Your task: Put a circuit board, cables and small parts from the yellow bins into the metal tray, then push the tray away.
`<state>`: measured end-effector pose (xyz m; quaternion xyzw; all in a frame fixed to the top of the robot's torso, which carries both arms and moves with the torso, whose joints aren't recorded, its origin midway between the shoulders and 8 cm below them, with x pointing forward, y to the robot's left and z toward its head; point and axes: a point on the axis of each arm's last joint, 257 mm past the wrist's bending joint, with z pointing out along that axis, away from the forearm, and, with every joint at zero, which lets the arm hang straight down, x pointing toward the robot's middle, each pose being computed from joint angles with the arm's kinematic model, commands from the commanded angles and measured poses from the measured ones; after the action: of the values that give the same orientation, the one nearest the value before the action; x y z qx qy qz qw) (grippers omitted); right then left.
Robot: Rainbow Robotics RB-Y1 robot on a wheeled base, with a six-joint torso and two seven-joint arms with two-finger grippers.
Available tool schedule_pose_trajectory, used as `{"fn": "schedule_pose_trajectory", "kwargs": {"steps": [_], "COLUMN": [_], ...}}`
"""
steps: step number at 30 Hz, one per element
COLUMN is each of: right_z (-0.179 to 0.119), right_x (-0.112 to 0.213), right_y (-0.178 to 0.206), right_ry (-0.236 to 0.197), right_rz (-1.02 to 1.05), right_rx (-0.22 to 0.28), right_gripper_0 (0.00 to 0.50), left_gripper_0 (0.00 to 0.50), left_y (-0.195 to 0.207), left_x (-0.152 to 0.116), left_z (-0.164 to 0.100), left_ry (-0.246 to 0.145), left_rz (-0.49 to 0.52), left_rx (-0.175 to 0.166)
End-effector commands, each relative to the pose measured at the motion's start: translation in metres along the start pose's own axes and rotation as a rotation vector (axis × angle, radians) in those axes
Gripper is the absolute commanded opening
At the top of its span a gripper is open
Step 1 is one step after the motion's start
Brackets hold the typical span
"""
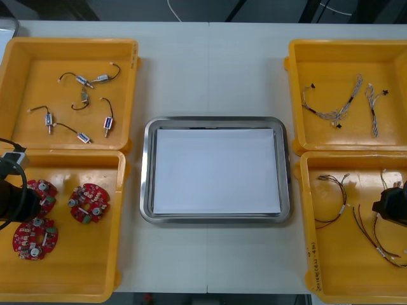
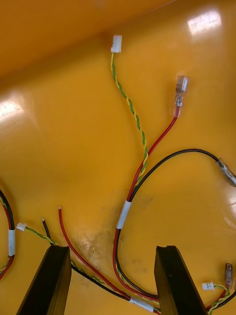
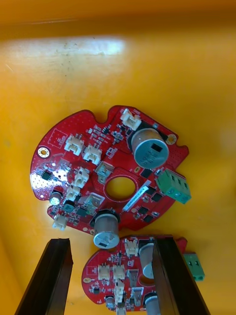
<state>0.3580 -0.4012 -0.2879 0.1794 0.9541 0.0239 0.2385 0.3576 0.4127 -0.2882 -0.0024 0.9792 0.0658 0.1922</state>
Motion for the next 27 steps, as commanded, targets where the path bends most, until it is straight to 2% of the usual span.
{"fn": "schedule_pose_trajectory", "kwargs": {"steps": [1, 7, 13, 18, 27], "right_z": [0.004, 0.008, 0.011, 0.017, 0.030], "right_x": [0.008, 0.012, 0.013, 0.014, 0.014], "right_y": [0.004, 0.002, 0.001, 0.001, -0.002], "right_ry": [0.011, 0.027, 0.031, 0.035, 0.026], "right_rz": [0.034, 0.043, 0.049, 0.054, 0.062], "right_rx": [-0.007, -0.007, -0.007, -0.010, -0.007], "right_gripper_0": [0.491, 0.491, 0.491, 0.490, 0.490], "left_gripper_0": [0.474, 0.475, 0.474, 0.475, 0.475], "left_y": [0.000, 0.001, 0.001, -0.003, -0.005], "left_x": [0.013, 0.012, 0.012, 0.013, 0.020], "left_z": [0.012, 0.015, 0.021, 0.022, 0.024], "left_ry": [0.016, 0.009, 0.004, 0.010, 0.024], "left_rz": [-0.099, -0.106, -0.093, -0.094, -0.087], "left_rx": [-0.002, -0.001, -0.021, -0.010, -0.009]}}
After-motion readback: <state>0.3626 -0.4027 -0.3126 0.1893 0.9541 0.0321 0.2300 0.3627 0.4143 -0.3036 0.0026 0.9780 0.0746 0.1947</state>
